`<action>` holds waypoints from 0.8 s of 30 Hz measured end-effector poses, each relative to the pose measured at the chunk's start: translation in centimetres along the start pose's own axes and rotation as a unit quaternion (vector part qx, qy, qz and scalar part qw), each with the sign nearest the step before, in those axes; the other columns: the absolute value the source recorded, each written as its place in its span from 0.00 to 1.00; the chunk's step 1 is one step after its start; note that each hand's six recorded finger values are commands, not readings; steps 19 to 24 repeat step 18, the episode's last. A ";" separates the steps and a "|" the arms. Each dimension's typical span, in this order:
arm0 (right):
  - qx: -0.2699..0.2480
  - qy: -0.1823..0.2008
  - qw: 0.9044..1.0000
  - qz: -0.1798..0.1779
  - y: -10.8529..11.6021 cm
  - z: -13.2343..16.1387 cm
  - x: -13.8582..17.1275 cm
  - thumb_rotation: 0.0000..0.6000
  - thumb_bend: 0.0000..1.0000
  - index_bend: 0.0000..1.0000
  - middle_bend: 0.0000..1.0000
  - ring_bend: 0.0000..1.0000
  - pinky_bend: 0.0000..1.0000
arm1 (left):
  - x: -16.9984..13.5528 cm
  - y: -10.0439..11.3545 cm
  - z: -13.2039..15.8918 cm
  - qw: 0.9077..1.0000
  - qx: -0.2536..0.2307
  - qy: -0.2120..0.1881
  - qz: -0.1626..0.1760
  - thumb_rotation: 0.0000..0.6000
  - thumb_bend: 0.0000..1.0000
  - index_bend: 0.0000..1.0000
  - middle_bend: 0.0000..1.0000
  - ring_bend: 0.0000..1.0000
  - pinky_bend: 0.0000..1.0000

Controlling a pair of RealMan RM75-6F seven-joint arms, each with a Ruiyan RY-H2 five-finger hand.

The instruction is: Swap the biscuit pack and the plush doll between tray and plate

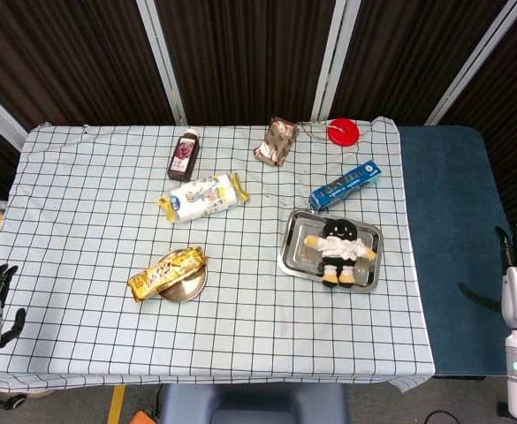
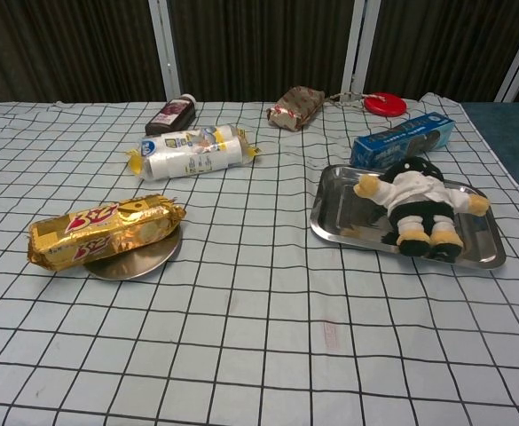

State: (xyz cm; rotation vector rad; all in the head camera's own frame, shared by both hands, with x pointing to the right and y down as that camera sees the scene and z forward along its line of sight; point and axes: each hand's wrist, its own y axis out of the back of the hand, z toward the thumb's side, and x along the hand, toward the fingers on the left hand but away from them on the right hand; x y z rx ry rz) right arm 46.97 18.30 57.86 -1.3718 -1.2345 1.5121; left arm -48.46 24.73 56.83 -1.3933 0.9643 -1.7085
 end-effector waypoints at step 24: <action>0.018 0.058 0.998 0.023 -1.9 1.4 -0.2 1.00 0.06 0.00 0.00 0.00 0.04 | 0.3 -0.6 -0.1 1.000 0.009 0.003 -0.008 1.00 0.45 0.11 0.10 0.05 0.22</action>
